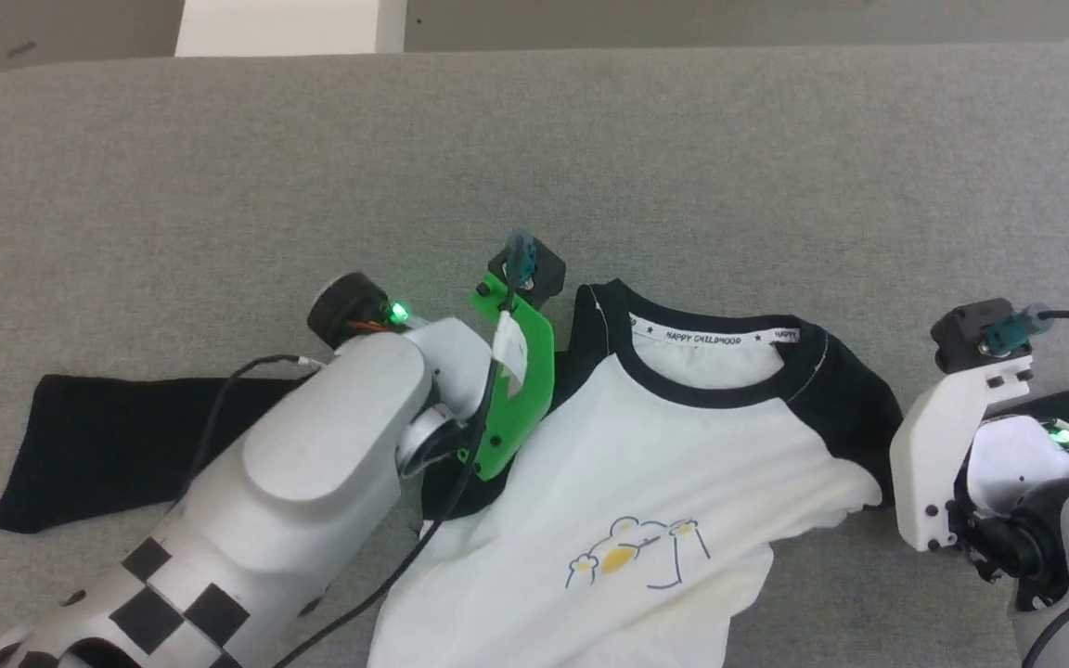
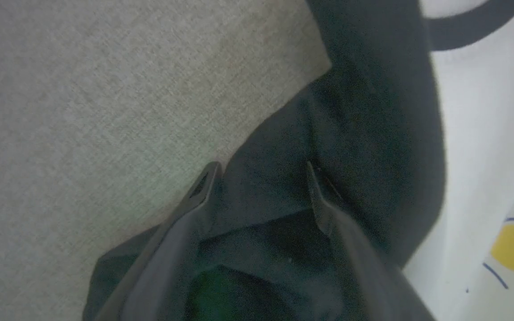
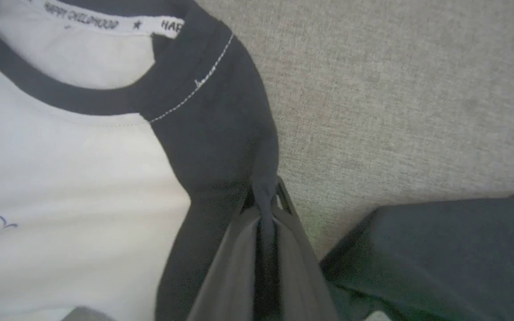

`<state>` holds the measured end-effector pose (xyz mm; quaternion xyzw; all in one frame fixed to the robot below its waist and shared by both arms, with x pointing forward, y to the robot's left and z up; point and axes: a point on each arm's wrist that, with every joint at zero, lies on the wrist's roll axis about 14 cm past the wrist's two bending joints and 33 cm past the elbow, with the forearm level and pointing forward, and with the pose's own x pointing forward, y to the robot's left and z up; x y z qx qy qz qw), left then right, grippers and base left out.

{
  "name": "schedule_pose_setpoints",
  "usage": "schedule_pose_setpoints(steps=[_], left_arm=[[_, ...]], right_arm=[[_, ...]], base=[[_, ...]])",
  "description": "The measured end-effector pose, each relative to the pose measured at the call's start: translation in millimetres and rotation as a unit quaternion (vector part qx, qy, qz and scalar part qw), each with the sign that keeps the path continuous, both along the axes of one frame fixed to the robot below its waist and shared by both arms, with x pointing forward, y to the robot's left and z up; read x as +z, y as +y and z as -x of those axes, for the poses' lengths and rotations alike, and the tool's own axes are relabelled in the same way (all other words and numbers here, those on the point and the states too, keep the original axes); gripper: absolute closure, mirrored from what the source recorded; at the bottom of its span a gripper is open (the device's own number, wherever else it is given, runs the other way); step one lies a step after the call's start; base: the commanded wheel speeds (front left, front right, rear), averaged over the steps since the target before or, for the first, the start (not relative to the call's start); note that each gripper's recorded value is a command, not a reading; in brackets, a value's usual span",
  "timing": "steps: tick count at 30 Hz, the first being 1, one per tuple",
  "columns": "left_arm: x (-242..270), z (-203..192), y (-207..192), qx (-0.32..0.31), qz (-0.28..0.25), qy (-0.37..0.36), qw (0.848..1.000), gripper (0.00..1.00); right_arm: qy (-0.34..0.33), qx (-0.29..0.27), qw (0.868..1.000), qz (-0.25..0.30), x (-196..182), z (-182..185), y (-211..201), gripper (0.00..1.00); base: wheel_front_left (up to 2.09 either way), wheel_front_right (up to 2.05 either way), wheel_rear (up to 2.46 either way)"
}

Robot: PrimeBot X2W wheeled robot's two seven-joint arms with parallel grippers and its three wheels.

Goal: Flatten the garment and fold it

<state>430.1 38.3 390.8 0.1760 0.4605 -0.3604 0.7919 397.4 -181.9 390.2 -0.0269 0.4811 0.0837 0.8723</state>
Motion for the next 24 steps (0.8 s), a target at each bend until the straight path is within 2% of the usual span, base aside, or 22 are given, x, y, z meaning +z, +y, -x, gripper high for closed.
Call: schedule_pose_setpoints(steps=[3,4,5,6,11,15,20,24], left_arm=[[-10,7,0,-0.012,-0.019,0.032,0.999,0.0],[-11,8,1,-0.011,-0.02,0.041,0.999,0.39],[-13,8,1,-0.011,-0.024,0.044,0.999,0.85],[-13,8,1,-0.012,-0.026,0.046,0.999,1.0],[-11,11,-4,0.007,0.012,0.065,0.998,1.0],[2,2,-9,0.057,0.086,0.057,0.993,1.0],[41,-26,-4,0.136,0.19,0.019,0.972,1.0],[89,-53,16,0.178,0.248,-0.05,0.951,1.0]], right_arm=[[0.001,-0.009,1.0,0.002,-2,0,-5,1.0],[0.0,-0.011,1.0,0.002,-3,-1,-5,1.0],[0.0,-0.012,1.0,0.002,-3,-1,-6,1.0],[0.0,-0.013,1.0,0.002,-3,-1,-6,1.0],[-0.003,-0.014,1.0,0.001,-3,-3,-5,1.0],[-0.019,-0.017,1.0,-0.001,3,-7,-5,1.0],[-0.063,-0.022,0.998,-0.006,21,-18,-9,1.0],[-0.128,-0.023,0.991,-0.014,61,-42,-12,1.0]], base=[[0.0,0.0,0.0],[0.0,0.0,0.0],[0.0,0.0,0.0],[0.0,0.0,0.0],[0.0,0.0,0.0],[0.0,0.0,0.0],[0.0,0.0,0.0],[0.0,0.0,0.0]])
